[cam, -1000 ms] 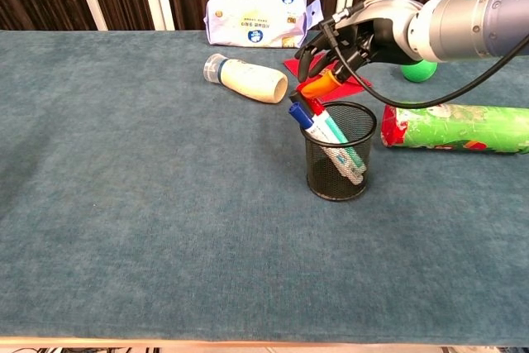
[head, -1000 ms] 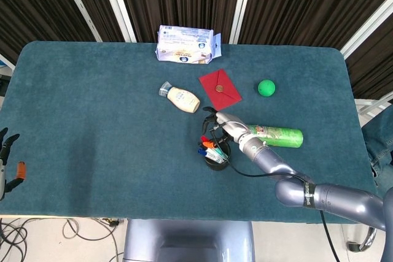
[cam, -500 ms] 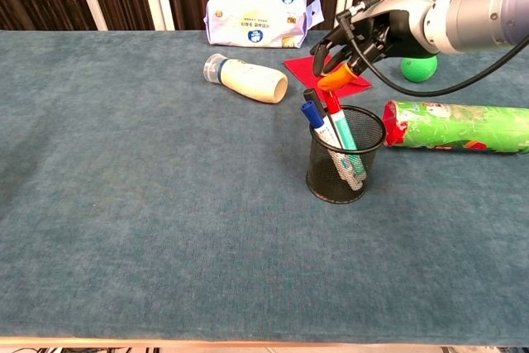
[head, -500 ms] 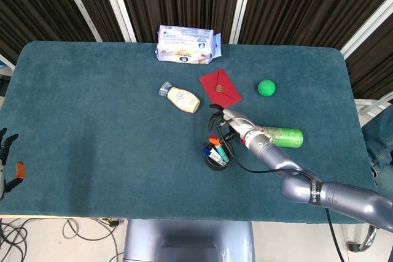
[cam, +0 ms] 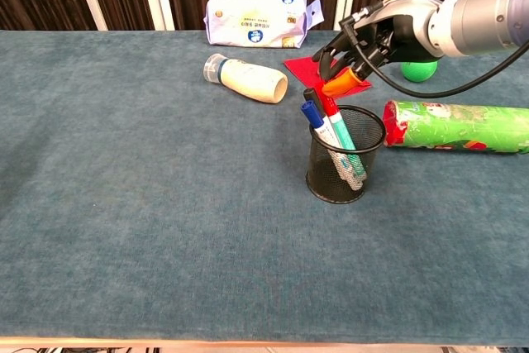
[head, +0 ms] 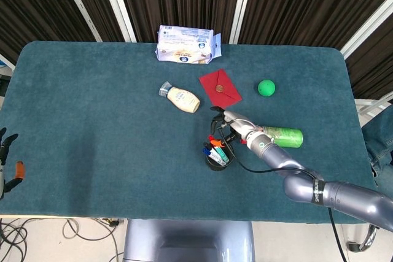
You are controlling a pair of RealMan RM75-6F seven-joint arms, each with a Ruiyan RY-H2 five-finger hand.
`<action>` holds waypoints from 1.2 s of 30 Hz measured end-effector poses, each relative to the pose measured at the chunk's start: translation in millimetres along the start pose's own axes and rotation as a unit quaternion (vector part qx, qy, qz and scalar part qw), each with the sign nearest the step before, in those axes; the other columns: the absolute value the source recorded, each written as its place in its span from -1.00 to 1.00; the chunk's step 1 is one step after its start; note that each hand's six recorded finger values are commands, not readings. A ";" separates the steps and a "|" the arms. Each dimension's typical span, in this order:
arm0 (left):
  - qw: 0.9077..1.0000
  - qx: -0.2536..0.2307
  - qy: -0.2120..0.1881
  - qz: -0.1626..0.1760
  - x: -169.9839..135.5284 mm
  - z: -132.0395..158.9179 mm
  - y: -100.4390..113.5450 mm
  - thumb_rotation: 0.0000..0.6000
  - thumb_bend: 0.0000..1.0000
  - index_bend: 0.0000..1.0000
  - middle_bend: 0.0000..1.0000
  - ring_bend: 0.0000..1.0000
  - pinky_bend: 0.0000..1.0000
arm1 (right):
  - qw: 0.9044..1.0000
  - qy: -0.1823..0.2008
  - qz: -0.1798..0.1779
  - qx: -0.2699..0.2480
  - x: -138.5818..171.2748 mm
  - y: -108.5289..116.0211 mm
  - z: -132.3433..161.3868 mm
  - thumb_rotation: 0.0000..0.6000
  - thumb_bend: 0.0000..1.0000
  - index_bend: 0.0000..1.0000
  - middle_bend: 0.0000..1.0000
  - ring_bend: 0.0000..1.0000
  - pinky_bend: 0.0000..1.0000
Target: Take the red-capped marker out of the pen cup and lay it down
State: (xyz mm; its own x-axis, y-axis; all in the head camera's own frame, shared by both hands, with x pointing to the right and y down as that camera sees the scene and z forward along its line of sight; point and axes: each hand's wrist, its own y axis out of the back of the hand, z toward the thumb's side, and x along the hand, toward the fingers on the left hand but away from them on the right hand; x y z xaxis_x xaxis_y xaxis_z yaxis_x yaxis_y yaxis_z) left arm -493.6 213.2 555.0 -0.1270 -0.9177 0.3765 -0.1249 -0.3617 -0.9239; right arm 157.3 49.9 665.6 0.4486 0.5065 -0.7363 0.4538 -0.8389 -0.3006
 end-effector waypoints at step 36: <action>1.000 -0.001 0.006 -0.003 0.8 -1.2 -0.7 1.00 0.05 -0.76 -0.99 -0.89 -0.90 | 1.000 -0.009 0.015 -0.016 -1.6 -0.5 -2.6 1.00 -0.25 0.13 -0.87 -0.69 -0.54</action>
State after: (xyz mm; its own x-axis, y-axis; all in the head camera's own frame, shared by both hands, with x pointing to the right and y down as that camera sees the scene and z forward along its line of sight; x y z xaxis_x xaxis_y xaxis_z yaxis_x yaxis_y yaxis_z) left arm -494.9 213.0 556.0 -0.1389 -0.9135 0.3824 -0.1282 -0.3663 -0.9216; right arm 158.3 50.0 668.4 0.4486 0.4769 -0.7559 0.4653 -0.8467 -0.2581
